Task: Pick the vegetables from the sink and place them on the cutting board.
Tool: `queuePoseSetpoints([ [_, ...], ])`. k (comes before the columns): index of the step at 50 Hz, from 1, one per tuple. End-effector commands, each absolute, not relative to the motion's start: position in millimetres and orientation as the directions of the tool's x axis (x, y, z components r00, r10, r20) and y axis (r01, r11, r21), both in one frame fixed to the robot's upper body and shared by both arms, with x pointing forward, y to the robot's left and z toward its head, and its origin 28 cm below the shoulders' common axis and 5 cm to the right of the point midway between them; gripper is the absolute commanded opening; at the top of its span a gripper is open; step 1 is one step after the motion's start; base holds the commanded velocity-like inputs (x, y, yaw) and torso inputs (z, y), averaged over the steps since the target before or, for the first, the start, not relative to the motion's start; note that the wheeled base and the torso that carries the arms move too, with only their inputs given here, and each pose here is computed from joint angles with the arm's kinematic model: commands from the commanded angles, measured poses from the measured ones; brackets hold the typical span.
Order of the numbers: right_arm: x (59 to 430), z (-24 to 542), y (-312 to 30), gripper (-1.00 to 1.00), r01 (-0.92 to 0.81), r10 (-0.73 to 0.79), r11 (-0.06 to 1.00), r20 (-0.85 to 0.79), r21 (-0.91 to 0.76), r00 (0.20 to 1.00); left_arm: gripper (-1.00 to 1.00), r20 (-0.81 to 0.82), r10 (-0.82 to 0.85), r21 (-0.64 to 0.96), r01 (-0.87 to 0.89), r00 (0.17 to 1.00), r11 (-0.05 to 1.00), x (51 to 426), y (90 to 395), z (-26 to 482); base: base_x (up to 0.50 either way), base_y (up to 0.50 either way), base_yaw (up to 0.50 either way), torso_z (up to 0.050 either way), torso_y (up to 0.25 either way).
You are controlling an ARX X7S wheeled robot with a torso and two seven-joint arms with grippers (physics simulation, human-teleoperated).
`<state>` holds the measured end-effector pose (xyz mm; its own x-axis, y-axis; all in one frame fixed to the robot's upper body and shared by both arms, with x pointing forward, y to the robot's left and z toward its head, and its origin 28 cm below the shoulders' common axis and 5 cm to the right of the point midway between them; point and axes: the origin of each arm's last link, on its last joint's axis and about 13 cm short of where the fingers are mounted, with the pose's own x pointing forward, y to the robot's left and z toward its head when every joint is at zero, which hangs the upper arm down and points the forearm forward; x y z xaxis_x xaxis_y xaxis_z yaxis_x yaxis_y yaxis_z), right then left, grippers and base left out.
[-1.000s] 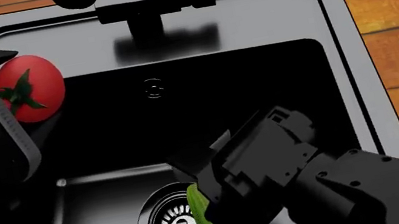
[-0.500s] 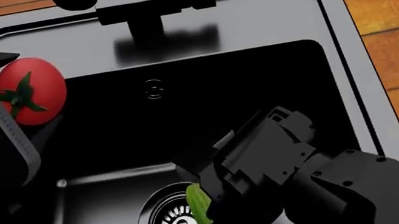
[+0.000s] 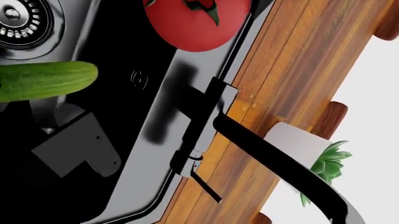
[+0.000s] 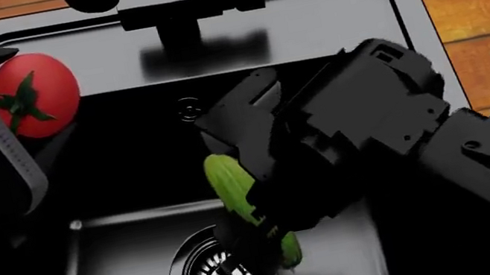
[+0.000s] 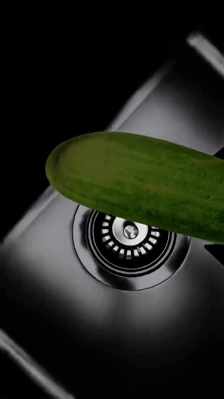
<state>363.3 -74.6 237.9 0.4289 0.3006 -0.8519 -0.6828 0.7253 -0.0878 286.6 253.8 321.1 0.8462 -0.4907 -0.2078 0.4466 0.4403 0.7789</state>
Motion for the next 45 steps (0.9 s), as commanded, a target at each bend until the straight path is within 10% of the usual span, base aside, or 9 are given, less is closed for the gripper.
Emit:
queuePoseSetpoints([
  [1, 348.8, 289.9, -76.5, -1.00, -0.740, 0.378, 0.658, -0.790, -0.137, 0.482, -1.00, -0.130, -0.502, 0.780, 0.401, 0.855, 0.481, 288.0, 252.5, 330.9, 0.00, 0.00, 0.00, 0.000, 0.000],
  [16, 339.6, 353.8, -104.3, -1.00, -0.667, 0.406, 0.640, -0.568, -0.382, 0.716, -1.00, -0.112, -0.472, 0.791, 0.366, 0.875, 0.491, 283.9, 256.1, 336.2, 0.00, 0.00, 0.00, 0.000, 0.000],
  [45, 320.1, 380.5, -141.3, -1.00, -0.647, 0.389, 0.660, -0.563, -0.381, 0.729, -1.00, -0.101, -0.437, 0.816, 0.326, 0.894, 0.478, 285.6, 260.4, 345.8, -0.22, 0.00, 0.00, 0.000, 0.000],
])
